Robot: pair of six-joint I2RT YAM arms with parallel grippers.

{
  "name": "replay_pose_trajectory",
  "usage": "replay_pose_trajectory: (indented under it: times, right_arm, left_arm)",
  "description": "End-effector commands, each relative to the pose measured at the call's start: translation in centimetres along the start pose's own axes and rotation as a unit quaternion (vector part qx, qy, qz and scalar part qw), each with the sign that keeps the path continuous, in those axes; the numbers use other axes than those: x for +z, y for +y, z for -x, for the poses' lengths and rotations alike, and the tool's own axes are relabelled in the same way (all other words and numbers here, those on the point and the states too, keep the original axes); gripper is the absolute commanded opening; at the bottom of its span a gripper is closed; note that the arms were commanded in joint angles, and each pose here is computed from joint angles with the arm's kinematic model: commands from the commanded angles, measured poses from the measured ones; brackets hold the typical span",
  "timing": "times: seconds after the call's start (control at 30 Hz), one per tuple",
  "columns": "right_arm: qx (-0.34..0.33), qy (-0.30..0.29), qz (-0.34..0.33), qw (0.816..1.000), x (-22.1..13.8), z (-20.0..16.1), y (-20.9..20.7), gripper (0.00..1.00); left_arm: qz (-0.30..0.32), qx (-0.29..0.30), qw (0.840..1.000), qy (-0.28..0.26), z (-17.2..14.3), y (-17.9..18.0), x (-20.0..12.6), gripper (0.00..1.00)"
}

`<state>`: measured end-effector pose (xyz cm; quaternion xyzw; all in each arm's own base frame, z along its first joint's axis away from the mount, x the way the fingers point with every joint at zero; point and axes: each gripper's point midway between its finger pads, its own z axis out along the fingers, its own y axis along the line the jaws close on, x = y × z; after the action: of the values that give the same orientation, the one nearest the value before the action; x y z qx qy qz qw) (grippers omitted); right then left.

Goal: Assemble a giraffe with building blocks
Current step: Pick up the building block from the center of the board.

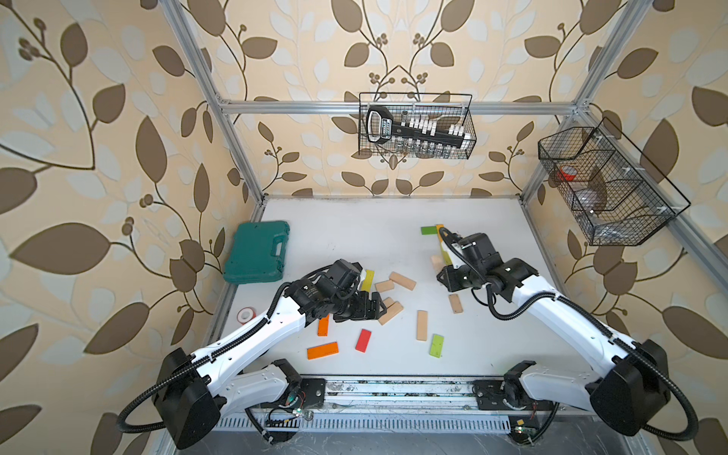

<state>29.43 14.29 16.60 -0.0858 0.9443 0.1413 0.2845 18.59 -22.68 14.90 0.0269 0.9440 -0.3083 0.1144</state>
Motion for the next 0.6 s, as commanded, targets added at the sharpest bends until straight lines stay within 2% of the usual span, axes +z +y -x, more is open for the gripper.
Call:
replay_pose_trajectory:
  times: [0.0,0.2,0.57]
  right_arm:
    - [0.049,0.020,-0.017,0.998,0.2,-1.7,-3.0,0.19]
    - [0.115,0.037,-0.040,0.992,2.8,-3.9,-7.5,0.19]
    - [0.132,0.074,-0.072,0.986,7.0,-5.4,-9.6,0.19]
  left_arm:
    - [-0.044,0.021,0.999,-0.021,1.9,-2.8,-0.4,0.95]
    - [-0.058,0.032,0.998,-0.018,3.2,-4.4,0.8,0.95]
    - [-0.072,0.040,0.997,0.004,3.8,-5.1,3.0,0.95]
